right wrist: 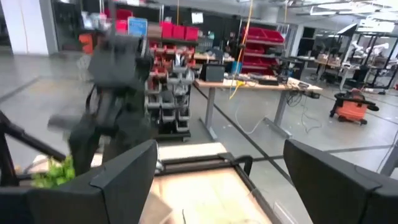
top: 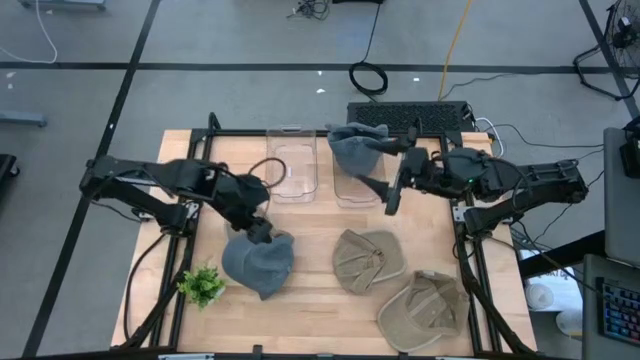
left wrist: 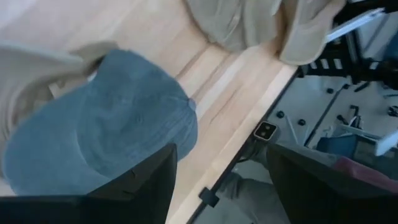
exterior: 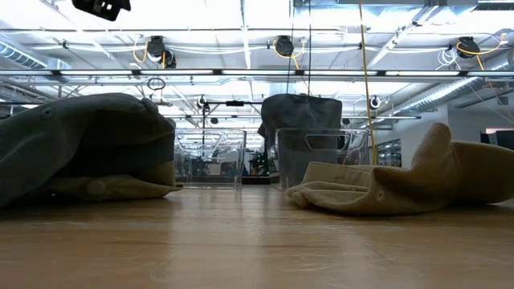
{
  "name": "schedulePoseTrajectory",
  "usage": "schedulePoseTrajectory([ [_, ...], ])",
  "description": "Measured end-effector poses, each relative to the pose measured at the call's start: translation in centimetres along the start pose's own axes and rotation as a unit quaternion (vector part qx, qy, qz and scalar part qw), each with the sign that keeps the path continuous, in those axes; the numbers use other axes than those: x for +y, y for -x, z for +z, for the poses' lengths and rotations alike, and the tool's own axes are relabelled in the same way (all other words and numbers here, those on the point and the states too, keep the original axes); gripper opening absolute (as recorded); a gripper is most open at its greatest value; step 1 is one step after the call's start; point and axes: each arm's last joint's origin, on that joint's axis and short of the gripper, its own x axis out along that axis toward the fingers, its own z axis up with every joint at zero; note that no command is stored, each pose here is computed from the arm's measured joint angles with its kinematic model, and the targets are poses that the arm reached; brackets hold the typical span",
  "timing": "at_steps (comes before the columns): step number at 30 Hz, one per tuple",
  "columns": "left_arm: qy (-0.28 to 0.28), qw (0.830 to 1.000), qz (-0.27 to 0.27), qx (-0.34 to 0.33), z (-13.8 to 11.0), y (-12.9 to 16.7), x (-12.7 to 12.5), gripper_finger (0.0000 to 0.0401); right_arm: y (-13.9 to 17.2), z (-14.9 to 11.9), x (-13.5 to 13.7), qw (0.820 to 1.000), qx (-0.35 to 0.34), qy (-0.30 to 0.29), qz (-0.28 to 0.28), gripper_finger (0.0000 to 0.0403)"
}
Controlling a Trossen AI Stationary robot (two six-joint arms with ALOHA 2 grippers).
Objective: Pick & Place hat
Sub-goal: Put the blue cap into the right transparent bin
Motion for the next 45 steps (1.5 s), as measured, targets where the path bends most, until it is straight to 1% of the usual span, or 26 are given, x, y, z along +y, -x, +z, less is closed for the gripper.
schedulePoseTrajectory([
  [6,0.055,0.998,0.032,0.019,0.4,-2.8,-0.6,0.0257,0.6,0.6,-0.6,1.000,-0.017,-0.005,-0.004,0.0338],
  [10,0.092,0.995,0.038,0.014,0.8,-4.4,-1.1,0.0257,0.8,0.8,-0.7,1.000,-0.024,0.017,-0.004,0.0338],
  [16,0.149,0.987,0.060,0.021,1.1,-5.9,-1.0,0.0257,0.8,0.7,-0.7,0.999,-0.021,0.027,-0.004,0.0338],
  [22,0.186,0.979,0.075,0.029,0.9,-7.2,-1.2,0.0257,0.7,0.7,-0.7,0.999,-0.018,0.048,-0.003,0.0338],
  [24,0.194,0.977,0.081,0.035,0.7,-8.0,-1.4,0.0257,0.7,0.6,-0.7,0.999,-0.016,0.052,-0.003,0.0338],
  [30,0.210,0.969,0.103,0.083,0.3,-11.4,-1.7,0.0257,0.7,0.6,-0.7,0.998,-0.015,0.060,-0.003,0.0338],
  [33,0.218,0.966,0.108,0.086,0.6,-12.9,-1.8,0.0257,0.7,0.6,-0.7,0.998,-0.015,0.067,-0.003,0.0338],
  [38,0.226,0.962,0.140,0.071,0.9,-14.6,-1.3,0.0257,0.7,0.6,-0.7,0.997,-0.015,0.075,-0.003,0.0338],
  [41,0.221,0.961,0.150,0.073,1.1,-15.9,-1.0,0.0257,0.7,0.6,-0.7,0.997,-0.015,0.074,-0.003,0.0338],
  [43,0.207,0.963,0.154,0.076,1.2,-16.6,-0.9,0.0257,0.8,0.6,-0.6,0.997,-0.015,0.074,0.000,0.0338],
  [45,0.193,0.965,0.159,0.079,1.4,-17.1,-0.6,0.0257,0.8,0.6,-0.5,0.997,-0.018,0.074,0.018,0.0338],
])
